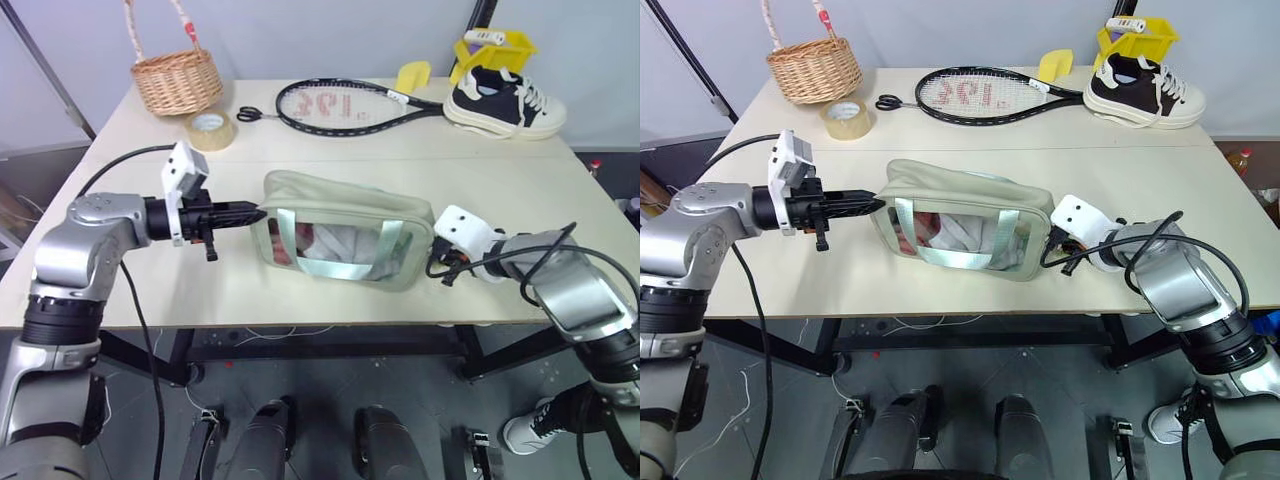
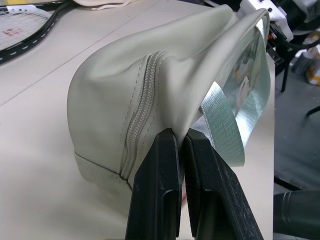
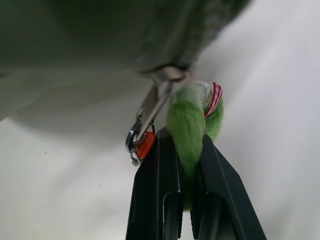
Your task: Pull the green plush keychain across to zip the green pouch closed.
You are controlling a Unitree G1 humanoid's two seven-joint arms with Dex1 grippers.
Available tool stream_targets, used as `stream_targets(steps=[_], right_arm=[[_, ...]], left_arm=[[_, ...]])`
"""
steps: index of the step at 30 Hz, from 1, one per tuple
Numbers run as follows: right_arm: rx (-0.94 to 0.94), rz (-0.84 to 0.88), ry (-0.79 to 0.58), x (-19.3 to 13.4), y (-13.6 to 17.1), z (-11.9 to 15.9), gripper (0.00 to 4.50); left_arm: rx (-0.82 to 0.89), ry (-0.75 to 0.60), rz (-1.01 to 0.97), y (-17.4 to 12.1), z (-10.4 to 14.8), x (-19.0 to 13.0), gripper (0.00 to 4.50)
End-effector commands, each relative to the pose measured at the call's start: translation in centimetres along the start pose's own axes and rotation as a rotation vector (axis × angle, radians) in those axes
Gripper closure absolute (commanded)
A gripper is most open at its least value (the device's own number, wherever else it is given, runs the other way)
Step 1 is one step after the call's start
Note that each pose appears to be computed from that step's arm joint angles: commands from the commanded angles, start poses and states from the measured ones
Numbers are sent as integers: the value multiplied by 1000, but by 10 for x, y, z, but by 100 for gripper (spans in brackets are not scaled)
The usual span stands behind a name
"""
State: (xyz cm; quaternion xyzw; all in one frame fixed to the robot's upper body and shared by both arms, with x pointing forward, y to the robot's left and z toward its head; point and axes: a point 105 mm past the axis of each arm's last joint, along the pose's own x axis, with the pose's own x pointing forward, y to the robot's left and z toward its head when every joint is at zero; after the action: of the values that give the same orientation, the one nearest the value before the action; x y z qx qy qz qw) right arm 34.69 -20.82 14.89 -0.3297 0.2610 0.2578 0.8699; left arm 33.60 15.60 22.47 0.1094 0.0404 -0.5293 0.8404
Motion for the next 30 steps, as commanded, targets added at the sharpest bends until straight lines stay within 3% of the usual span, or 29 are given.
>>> stream_targets(steps=[1, 5, 7, 10, 13, 20, 25, 30], right_arm=[[82, -46, -86, -22, -27, 20, 290], [160, -67, -177, -45, -48, 36, 80], [168, -51, -235, -61, -54, 45, 7], [155, -10, -313, -82, -58, 58, 7], [110, 51, -382, -97, -55, 68, 0], [5, 194, -462, -108, -37, 80, 0], [-50, 272, -512, -115, -26, 86, 0], [-81, 286, -524, -117, -21, 86, 0]], left_arm=[[44, -45, 12, -1, 18, -7, 450], [46, -49, 4, -4, 19, -7, 450], [47, -52, -5, -6, 20, -7, 450], [40, -57, -11, -8, 22, -8, 450], [9, -68, -29, -11, 25, -12, 347], [32, -37, -93, -17, 32, -39, 1], [87, 20, -136, -23, 45, -74, 1], [91, 45, -141, -23, 47, -84, 1]])
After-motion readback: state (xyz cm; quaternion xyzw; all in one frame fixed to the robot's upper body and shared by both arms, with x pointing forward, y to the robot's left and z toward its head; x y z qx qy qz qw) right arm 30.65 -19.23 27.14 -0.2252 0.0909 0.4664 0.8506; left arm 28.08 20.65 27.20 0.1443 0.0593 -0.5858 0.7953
